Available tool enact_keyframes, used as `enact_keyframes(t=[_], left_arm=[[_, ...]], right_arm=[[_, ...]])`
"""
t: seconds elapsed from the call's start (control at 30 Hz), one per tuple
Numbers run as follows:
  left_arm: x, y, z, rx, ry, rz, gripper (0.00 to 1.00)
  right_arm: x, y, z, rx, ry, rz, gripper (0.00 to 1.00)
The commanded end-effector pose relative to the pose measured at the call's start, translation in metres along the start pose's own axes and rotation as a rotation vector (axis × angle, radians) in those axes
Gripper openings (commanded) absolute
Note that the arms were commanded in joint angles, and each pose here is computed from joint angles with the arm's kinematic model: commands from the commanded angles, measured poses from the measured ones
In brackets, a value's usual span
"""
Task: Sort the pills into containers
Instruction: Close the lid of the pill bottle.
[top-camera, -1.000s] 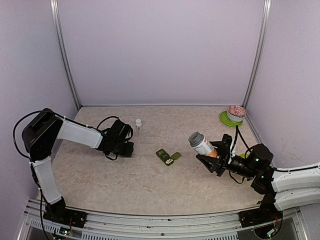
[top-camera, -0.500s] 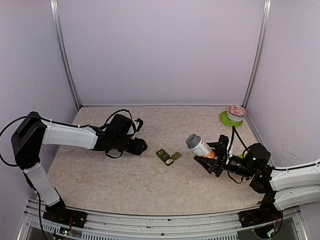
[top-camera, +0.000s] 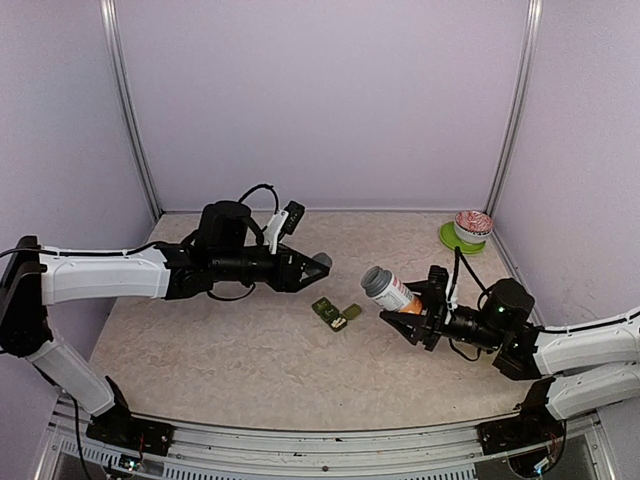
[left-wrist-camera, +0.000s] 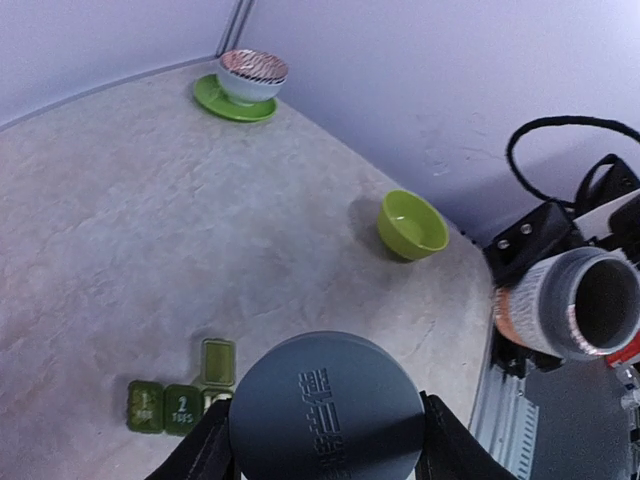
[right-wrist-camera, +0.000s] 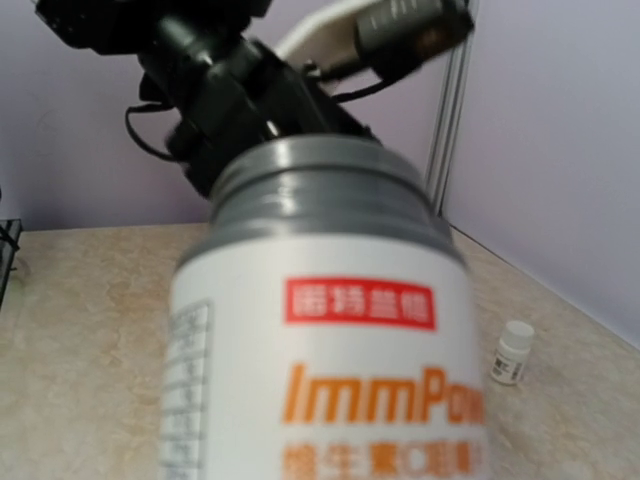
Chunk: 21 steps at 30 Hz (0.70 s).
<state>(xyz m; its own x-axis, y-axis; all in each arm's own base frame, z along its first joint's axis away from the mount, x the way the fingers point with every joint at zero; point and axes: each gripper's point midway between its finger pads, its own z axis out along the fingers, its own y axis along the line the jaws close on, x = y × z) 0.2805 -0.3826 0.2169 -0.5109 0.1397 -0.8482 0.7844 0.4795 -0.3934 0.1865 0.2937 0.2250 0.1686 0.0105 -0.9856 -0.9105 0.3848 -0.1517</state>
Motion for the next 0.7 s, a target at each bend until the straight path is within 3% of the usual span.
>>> enact_keyframes(t=[0.0,0.4,0.67], left_arm=[[-0.043,-0.060,-0.017,0.245,-0.125,0.019,0.44],[-0.048,-0.106,-0.019,0.446,-0.137,-0.036,0.44],[-0.048,-0.119,-0.011,0.482,-0.127,-0.056,0.44]], right_arm=[[-0.024,0.002,0.010,-0.030,-0.066,-0.011,0.00],[-0.033,0.003,0.015,-0.034,-0.090,-0.016,0.00],[-0.040,0.000,0.018,-0.028,-0.101,-0.027,0.00]])
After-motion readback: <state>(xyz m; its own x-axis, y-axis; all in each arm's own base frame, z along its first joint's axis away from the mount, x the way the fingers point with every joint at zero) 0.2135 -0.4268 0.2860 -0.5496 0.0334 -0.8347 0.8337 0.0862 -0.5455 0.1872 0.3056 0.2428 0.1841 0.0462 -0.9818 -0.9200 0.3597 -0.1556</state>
